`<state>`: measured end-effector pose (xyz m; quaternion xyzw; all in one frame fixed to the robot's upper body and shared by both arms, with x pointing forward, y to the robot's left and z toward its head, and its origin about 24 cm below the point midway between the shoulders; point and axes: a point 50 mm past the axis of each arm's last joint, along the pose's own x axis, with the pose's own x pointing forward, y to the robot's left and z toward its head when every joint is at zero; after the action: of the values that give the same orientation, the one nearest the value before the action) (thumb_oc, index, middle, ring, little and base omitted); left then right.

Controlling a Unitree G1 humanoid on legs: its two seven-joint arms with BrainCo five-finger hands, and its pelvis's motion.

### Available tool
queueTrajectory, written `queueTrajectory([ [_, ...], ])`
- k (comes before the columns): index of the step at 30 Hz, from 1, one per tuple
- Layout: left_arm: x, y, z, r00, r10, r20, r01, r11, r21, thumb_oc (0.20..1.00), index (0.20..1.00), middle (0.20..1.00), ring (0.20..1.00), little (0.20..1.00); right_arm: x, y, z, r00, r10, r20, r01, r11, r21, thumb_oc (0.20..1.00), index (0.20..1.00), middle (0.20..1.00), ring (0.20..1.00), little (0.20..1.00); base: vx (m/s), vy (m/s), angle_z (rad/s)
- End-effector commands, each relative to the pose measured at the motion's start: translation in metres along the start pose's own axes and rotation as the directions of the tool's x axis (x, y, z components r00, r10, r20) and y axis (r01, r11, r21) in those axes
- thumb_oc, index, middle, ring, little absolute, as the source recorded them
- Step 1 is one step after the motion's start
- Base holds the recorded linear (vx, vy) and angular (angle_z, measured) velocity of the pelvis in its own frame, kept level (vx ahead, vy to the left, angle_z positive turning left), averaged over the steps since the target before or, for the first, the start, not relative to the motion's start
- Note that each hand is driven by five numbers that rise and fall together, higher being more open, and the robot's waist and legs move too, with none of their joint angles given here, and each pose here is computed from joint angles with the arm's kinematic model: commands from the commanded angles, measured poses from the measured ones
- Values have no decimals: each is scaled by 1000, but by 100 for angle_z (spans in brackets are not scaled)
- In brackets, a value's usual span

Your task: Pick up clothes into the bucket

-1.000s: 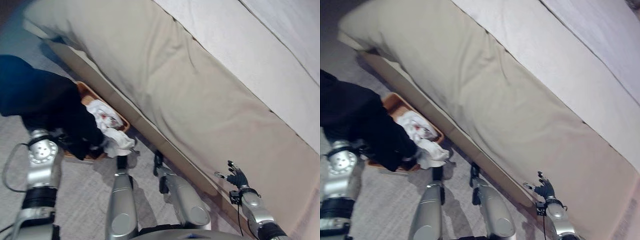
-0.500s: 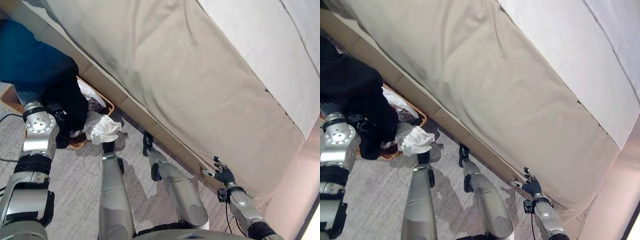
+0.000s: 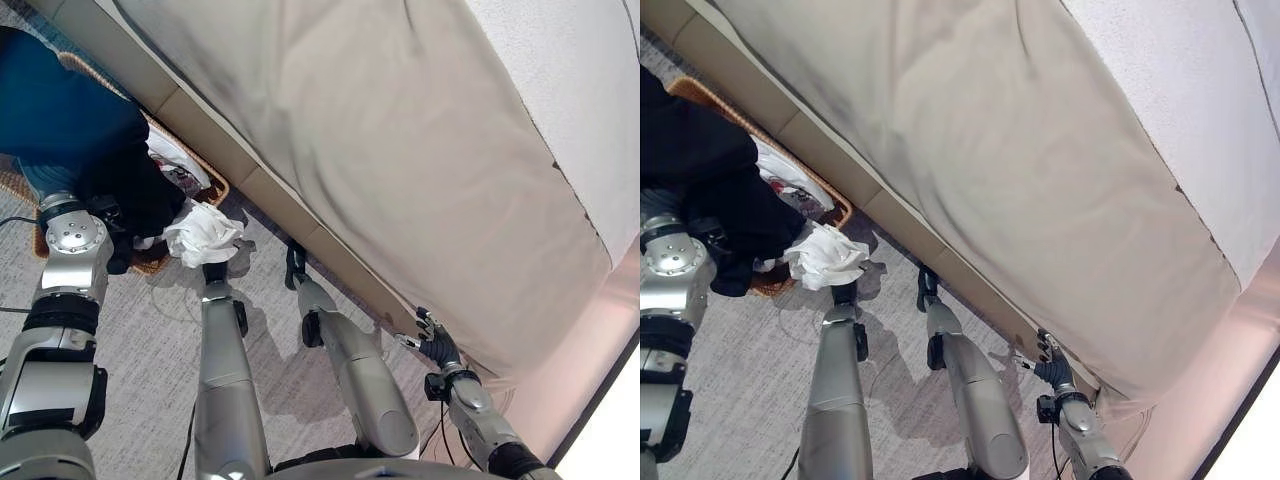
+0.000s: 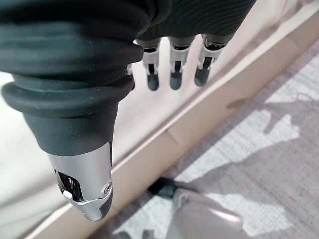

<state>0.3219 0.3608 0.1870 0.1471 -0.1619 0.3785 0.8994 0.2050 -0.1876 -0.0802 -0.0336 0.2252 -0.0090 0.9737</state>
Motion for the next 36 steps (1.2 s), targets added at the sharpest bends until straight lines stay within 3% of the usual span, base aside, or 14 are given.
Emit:
queueTrajectory([
  [1, 23, 17, 43, 987, 94, 131, -85, 994, -72, 200, 200, 200, 200, 200, 1, -2, 19, 996, -6, 91, 5, 1000, 11, 1000, 1000, 1000, 1000, 1000, -3, -16, 5],
  [2, 23, 17, 43, 987, 94, 131, -85, 994, -72, 200, 200, 200, 200, 200, 1, -2, 19, 996, -6, 91, 5, 1000, 11, 1000, 1000, 1000, 1000, 1000, -1, -8, 6],
  [3, 22, 18, 39, 990, 83, 114, -78, 996, -51, 501, 501, 501, 501, 501, 1, -2, 20, 995, -6, 99, 4, 1000, 14, 1000, 1000, 1000, 1000, 1000, -1, -1, 4],
  [4, 22, 18, 39, 990, 83, 114, -78, 996, -51, 671, 671, 671, 671, 671, 1, -2, 20, 995, -6, 99, 4, 1000, 14, 1000, 1000, 1000, 1000, 1000, 2, 3, 4],
  [5, 22, 19, 31, 995, 62, 79, -59, 997, -42, 1000, 1000, 1000, 1000, 1000, 2, -3, 21, 995, -2, 97, 1, 1000, 8, 1000, 1000, 1000, 1000, 1000, 0, 0, 0],
  [10, 20, 20, 13, 999, 34, -22, -34, 999, -22, 1000, 1000, 1000, 1000, 1000, 4, -7, 26, 995, 1, 102, 1, 1000, -15, 1000, 1000, 1000, 1000, 1000, 0, 0, 0],
  [15, 15, 6, 0, 993, -22, -116, 1, 984, -176, 1000, 1000, 1000, 1000, 1000, 9, -8, 31, 995, -3, 99, 4, 1000, -11, 1000, 1000, 1000, 1000, 1000, 0, 0, 0],
  [20, 9, 4, -8, 989, -47, -139, 24, 986, -164, 1000, 1000, 1000, 1000, 1000, 12, -9, 35, 995, -6, 102, 7, 1000, -12, 1000, 1000, 1000, 1000, 1000, -16, 17, -3],
  [25, -10, 6, -44, 962, -66, -264, 31, 990, -136, 1000, 1000, 1000, 1000, 1000, 15, -10, 37, 996, -5, 89, 7, 1000, -13, 1000, 1000, 1000, 1000, 1000, -13, 30, -10],
  [30, -47, 0, -82, 919, -74, -386, 11, 986, -164, 1000, 1000, 1000, 1000, 1000, 17, -14, 39, 995, -39, 88, 38, 999, 5, 1000, 1000, 1000, 1000, 1000, -9, 27, -9],
  [36, -134, -15, -144, 798, -137, -586, 52, 986, -160, 1000, 1000, 1000, 1000, 1000, 19, -28, 29, 991, -126, 39, 126, 992, 8, 1000, 1000, 1000, 1000, 1000, -17, 32, -2],
])
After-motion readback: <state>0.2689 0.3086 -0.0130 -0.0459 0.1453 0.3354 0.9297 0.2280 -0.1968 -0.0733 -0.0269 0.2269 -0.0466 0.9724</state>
